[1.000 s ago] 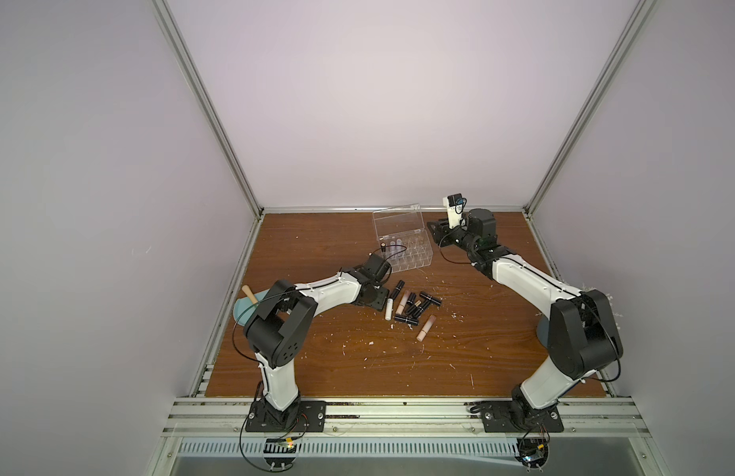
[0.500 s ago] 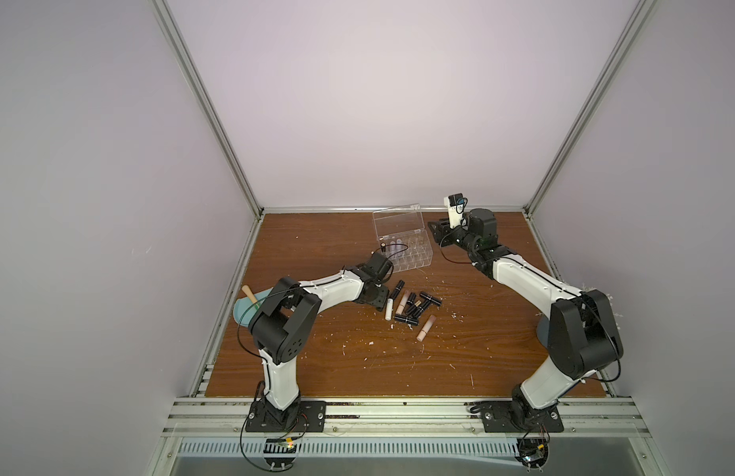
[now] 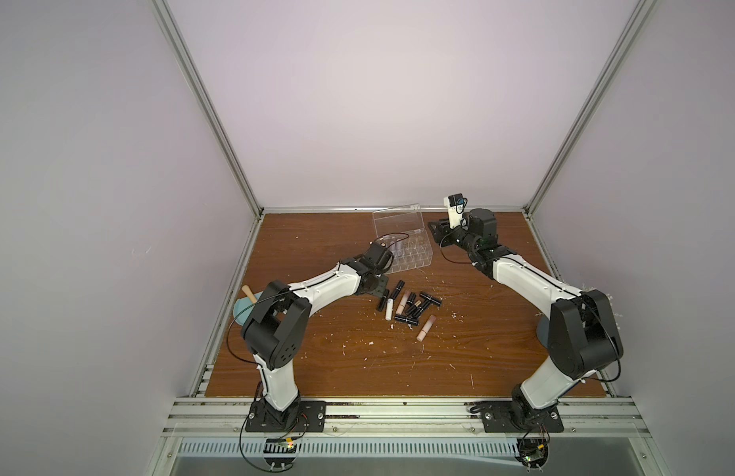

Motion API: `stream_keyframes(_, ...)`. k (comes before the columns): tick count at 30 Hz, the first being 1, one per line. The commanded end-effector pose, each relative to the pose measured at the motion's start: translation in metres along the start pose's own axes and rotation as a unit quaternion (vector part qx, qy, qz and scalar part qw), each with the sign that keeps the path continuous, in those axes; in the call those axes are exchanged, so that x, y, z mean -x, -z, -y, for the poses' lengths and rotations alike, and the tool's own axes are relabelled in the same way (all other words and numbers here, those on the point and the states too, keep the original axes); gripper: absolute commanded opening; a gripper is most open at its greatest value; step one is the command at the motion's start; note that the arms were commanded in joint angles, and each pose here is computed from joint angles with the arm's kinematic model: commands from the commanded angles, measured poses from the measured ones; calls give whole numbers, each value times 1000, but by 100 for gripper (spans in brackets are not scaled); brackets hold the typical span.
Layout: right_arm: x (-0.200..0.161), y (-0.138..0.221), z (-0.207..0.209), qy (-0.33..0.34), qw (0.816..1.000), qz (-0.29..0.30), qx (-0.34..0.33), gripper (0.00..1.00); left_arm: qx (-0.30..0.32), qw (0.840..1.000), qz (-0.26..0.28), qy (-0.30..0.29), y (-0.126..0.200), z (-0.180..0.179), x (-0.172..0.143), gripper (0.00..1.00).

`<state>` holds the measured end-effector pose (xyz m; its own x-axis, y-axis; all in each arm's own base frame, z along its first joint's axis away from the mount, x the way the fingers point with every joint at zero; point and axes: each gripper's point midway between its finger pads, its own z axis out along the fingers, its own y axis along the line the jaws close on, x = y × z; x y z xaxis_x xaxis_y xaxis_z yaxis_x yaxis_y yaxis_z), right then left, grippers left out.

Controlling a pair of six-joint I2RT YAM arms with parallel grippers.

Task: Arrange the lipsticks in the organizer
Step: Pick up the lipstick at the center of the board.

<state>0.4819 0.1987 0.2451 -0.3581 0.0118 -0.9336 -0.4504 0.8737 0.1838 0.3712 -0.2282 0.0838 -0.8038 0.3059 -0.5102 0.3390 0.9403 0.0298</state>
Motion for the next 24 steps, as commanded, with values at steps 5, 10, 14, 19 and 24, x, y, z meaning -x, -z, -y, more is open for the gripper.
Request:
stream_keyframes(5,27,1,-57,-11,986,-49,159,52,-145,977,155,8,88,32,55,20)
stream_keyframes(10,40,20,-101,-22,955,-57,292,51,-266,929,256,6,149,56,67,20)
stream_keyframes(14,49,53,-137,-31,899,-57,432,49,-340,889,307,17,189,54,70,20)
stream_keyframes(19,50,75,-154,-39,858,-64,509,44,-345,885,314,8,201,48,64,20)
stream_keyframes(24,44,88,-171,-34,827,-81,556,44,-354,882,311,1,201,51,57,20)
